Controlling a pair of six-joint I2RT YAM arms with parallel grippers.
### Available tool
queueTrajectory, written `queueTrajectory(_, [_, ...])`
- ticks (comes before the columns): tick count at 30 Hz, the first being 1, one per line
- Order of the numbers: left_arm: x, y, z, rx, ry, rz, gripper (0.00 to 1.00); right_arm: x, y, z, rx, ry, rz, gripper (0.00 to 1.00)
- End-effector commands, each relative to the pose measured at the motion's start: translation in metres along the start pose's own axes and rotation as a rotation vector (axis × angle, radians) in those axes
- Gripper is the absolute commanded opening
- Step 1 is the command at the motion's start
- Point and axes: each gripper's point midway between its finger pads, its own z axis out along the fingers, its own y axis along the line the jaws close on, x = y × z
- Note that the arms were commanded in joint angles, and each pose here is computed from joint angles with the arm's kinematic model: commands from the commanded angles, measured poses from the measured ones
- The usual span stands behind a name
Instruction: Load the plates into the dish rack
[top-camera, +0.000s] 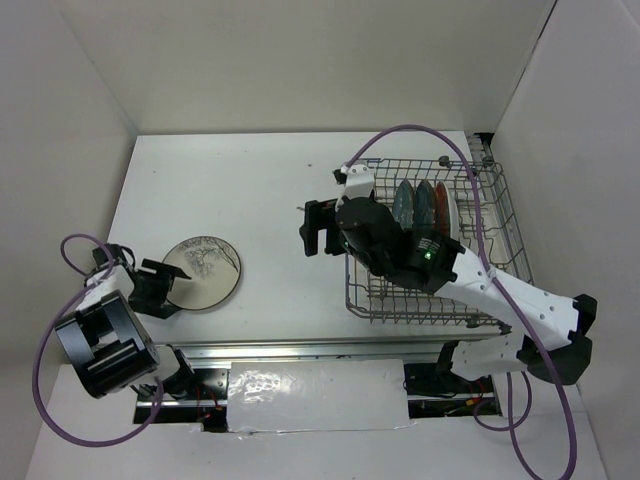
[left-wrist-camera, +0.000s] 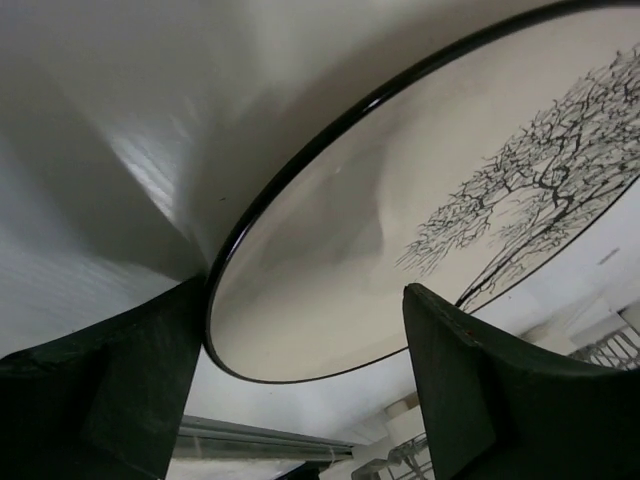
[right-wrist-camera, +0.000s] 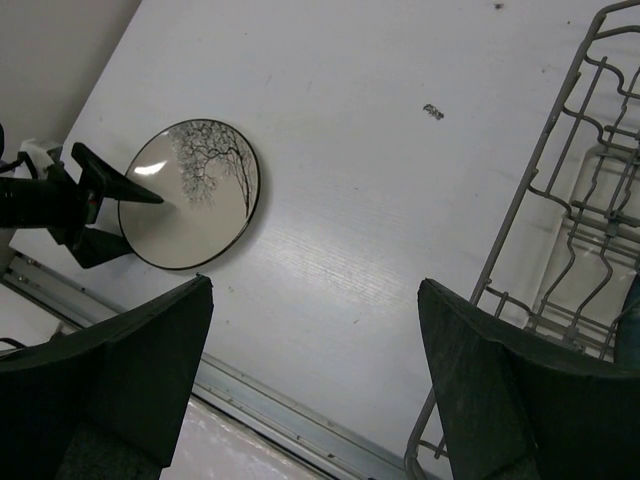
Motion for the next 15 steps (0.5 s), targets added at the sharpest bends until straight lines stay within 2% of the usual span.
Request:
queueTrajectory(1, [0.004, -0.024, 0.001, 0.16, 0.013, 0.018, 0.88, -0.018, 0.01, -0.011, -0.048, -0.059, 0.054, 0.9])
queueTrajectory(6, [0.009, -0.029, 0.005, 0.239, 0.014, 0.045, 0.81, -0.017, 0.011, -0.01, -0.044, -0.055, 0.056, 0.9])
queueTrajectory(10, [0.012, -0.026, 0.011, 0.246, 0.029, 0.012, 0.78, -0.017, 0.016, -0.006, -0.046, -0.046, 0.059, 0.9])
queueTrajectory(15, [0.012, -0.023, 0.013, 0.261, -0.004, -0.018, 0.63, -0.012, 0.018, -0.004, -0.034, -0.032, 0.049, 0.9])
